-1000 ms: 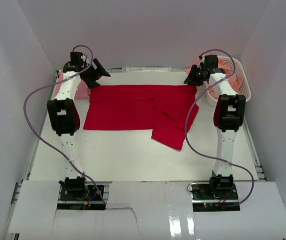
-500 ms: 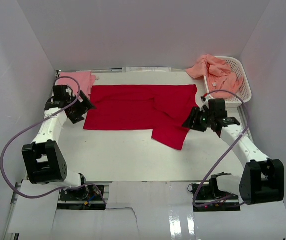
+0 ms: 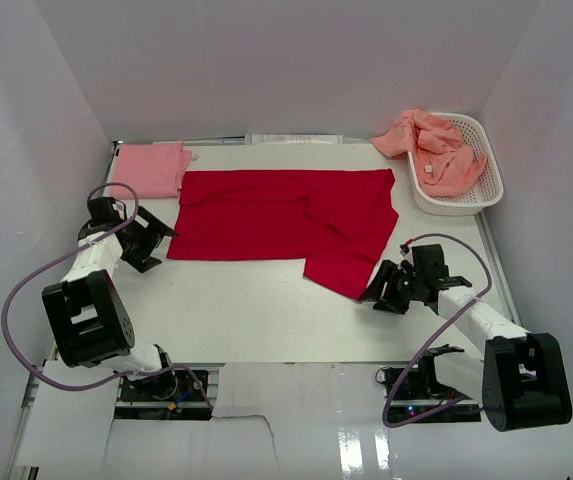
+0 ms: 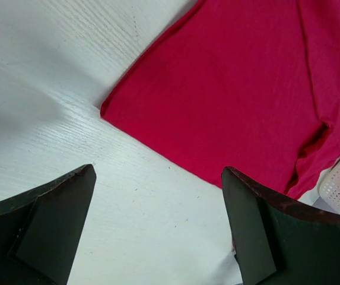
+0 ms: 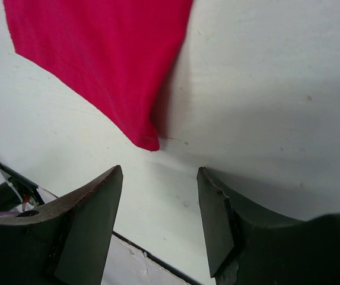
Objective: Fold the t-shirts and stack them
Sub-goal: Grap the side of the flattened tshirt closest away from the robot with both arms
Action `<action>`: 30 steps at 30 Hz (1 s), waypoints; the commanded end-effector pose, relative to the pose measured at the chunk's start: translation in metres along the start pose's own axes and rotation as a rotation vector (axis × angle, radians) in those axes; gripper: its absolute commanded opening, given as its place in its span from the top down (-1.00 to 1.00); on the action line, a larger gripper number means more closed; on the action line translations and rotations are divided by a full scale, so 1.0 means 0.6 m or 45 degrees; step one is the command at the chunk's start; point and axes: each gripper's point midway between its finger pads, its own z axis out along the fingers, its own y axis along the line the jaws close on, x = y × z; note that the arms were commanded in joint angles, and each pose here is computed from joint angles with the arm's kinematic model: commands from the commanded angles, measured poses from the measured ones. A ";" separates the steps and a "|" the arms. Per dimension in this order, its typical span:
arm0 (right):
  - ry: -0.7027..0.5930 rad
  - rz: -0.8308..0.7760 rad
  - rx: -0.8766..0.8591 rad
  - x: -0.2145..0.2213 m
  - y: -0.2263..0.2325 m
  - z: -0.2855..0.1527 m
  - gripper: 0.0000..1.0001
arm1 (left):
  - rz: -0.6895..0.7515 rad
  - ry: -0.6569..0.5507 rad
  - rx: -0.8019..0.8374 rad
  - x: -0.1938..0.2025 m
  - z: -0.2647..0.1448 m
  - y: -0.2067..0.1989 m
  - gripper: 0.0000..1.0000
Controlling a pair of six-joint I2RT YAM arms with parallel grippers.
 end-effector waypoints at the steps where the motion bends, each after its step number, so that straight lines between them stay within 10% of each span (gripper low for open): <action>1: -0.005 0.017 -0.013 0.004 -0.007 0.019 -0.22 | 0.001 -0.041 0.061 -0.016 -0.004 -0.015 -0.96; 14: -0.019 -0.016 -0.004 -0.011 -0.002 0.050 -0.11 | -0.040 -0.063 0.040 -0.019 -0.004 0.005 -0.96; 22: 0.028 -0.018 0.007 0.008 -0.004 0.060 0.80 | -0.056 -0.057 0.035 -0.014 0.000 0.017 -0.96; 30: 0.029 -0.021 0.014 0.008 0.001 0.049 0.84 | -0.104 0.015 0.015 0.008 0.024 0.036 -0.96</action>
